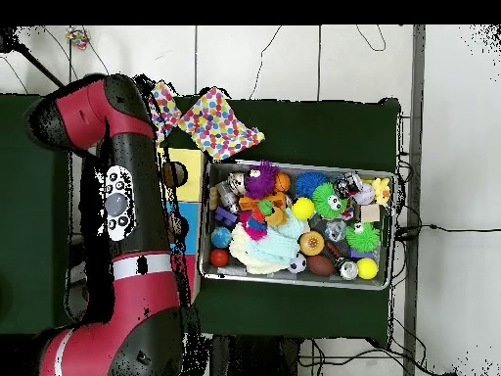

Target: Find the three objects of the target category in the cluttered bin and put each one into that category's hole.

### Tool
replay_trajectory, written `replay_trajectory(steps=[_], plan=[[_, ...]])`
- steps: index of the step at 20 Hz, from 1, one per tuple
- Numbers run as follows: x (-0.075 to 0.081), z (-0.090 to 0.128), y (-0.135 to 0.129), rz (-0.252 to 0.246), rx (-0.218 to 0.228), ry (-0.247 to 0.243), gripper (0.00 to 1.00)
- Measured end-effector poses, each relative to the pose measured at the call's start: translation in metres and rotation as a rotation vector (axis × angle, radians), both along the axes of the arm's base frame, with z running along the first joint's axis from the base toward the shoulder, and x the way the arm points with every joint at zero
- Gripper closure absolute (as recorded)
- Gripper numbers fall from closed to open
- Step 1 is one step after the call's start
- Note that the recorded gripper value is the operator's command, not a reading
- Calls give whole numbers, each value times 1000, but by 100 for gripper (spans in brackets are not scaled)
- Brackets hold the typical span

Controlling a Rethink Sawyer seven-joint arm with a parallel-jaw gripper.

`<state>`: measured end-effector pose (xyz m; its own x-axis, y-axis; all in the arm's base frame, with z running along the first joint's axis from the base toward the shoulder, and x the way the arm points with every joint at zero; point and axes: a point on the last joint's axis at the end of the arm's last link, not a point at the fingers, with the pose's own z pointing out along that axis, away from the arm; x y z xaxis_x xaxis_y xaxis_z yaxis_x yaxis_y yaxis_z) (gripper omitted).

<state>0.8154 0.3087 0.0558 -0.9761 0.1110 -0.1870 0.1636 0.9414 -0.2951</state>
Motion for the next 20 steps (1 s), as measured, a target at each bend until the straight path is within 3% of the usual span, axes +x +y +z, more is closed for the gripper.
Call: replay_trajectory(steps=[20], plan=[[3,0,16,16,10,-2,0]])
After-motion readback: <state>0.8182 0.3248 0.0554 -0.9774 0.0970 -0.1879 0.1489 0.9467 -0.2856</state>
